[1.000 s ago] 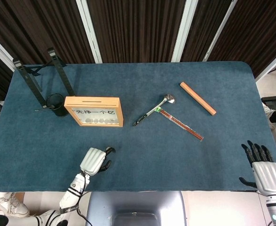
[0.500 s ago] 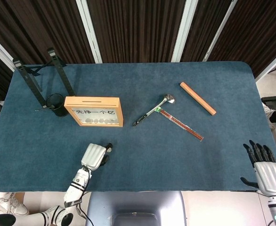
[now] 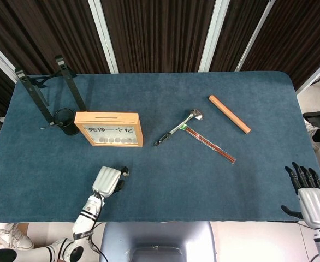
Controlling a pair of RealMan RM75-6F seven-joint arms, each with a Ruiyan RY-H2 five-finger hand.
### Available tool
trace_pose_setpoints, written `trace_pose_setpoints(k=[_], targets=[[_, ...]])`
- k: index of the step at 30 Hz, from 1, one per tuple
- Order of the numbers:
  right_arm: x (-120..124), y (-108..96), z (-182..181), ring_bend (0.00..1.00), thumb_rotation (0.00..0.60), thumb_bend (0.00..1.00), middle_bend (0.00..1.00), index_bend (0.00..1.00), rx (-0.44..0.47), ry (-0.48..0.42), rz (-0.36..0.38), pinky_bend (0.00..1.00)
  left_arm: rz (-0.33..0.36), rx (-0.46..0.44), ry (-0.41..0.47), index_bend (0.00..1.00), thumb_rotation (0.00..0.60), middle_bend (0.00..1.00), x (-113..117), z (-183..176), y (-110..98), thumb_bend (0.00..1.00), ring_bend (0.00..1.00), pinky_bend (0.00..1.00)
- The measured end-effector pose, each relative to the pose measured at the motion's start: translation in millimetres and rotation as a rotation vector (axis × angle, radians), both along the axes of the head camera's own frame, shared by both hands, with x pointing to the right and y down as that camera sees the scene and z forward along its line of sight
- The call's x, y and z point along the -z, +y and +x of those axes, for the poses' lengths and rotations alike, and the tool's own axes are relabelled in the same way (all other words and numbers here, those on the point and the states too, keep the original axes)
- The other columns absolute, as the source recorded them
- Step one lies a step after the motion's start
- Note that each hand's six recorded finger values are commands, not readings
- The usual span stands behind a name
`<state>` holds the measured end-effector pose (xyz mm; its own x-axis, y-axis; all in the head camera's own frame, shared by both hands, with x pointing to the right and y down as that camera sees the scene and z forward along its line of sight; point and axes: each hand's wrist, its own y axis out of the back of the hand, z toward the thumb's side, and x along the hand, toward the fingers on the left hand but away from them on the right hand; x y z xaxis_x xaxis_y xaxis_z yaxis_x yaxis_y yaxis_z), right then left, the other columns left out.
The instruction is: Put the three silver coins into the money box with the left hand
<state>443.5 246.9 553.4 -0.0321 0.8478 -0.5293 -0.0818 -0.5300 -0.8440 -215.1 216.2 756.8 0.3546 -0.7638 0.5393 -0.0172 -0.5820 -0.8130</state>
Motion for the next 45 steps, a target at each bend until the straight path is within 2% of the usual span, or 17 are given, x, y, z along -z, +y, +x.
trace_pose_setpoints(k=[38, 45], targets=[[7.3, 1.4, 0.9, 0.0, 0.6, 0.15, 0.0, 0.0, -0.003, -0.02, 0.009, 0.0, 0.037, -0.037, -0.032, 0.4, 0.6, 1.0, -3.8, 2.3, -5.1, 0.39, 1.0, 1.0], [7.9, 1.3, 0.9, 0.0, 0.6, 0.15, 0.0, 0.0, -0.003, -0.023, 0.011, 0.0, 0.047, -0.042, -0.037, 0.42, 0.6, 1.0, -3.7, 2.4, -5.9, 0.39, 1.0, 1.0]])
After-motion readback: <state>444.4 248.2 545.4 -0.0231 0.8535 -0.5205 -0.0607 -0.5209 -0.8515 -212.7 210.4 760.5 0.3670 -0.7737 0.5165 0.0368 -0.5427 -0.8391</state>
